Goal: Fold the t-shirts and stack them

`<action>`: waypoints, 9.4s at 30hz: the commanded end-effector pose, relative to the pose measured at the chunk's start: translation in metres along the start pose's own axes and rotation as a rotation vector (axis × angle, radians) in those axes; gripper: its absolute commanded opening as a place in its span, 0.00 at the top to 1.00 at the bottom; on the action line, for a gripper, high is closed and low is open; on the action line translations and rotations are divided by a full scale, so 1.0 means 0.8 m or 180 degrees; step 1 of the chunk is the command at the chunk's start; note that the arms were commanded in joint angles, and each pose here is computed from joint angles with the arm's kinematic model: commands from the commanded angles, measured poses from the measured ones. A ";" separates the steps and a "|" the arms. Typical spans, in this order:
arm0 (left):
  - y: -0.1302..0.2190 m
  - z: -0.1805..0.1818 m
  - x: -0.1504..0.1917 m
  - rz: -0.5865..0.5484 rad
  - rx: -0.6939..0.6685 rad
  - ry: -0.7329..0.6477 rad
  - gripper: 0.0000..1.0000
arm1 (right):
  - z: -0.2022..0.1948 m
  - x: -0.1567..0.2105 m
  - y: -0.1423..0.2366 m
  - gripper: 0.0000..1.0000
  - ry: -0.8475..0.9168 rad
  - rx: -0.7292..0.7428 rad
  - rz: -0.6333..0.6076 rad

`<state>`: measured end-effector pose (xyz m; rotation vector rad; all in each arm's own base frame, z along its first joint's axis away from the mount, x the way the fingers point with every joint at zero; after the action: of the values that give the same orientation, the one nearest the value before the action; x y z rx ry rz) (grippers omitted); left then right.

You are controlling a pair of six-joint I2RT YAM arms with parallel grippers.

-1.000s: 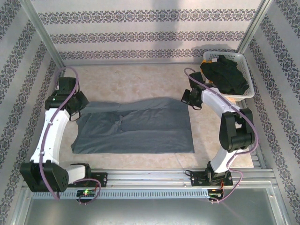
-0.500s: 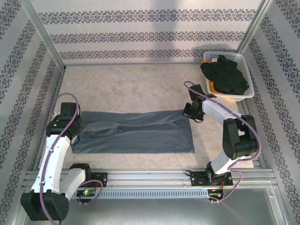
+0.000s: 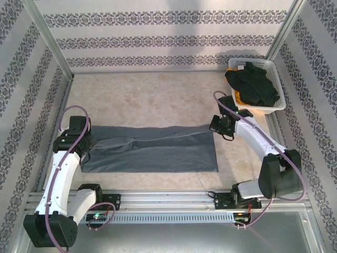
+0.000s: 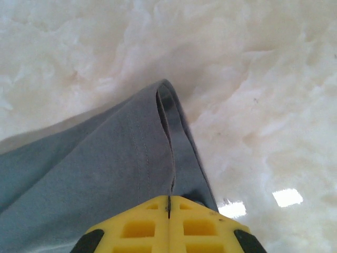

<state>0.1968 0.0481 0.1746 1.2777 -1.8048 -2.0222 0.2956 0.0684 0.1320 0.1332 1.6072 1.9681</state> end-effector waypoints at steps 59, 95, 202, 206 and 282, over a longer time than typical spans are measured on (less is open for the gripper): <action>-0.013 0.029 0.110 0.0995 -0.0056 0.0626 1.00 | -0.040 0.045 -0.032 0.84 0.0050 0.0632 0.0230; -0.203 -0.083 -0.064 0.1198 0.0424 0.1047 0.72 | -0.005 0.067 -0.108 0.79 -0.1335 0.0594 0.0747; -0.079 -0.267 0.137 0.2095 0.2084 -0.1071 0.77 | 0.189 0.047 -0.005 0.52 0.0225 -0.1891 0.0921; -0.065 -0.251 0.120 0.1834 0.1890 -0.1132 0.51 | 0.183 0.050 -0.004 0.52 0.0204 -0.1888 0.0907; -0.198 -0.078 -0.092 0.0852 0.0486 0.0110 0.78 | 0.212 0.060 -0.007 0.57 0.0613 -0.1849 0.0882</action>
<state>0.3376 0.0732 0.0747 0.9570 -2.0835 -1.6646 0.3277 0.2635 0.1587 -0.1124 1.0485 2.7589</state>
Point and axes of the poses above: each hand's point on the last joint's axis, 136 mm out from that joint toward the fingers, its own y axis back along the fingers, its own z axis along the line the jaws close on, x = y × z, the point moved 3 cm from there along y, back along the fingers, and after that the axes turned 6 degrees about -y, right-handed, at the moved point
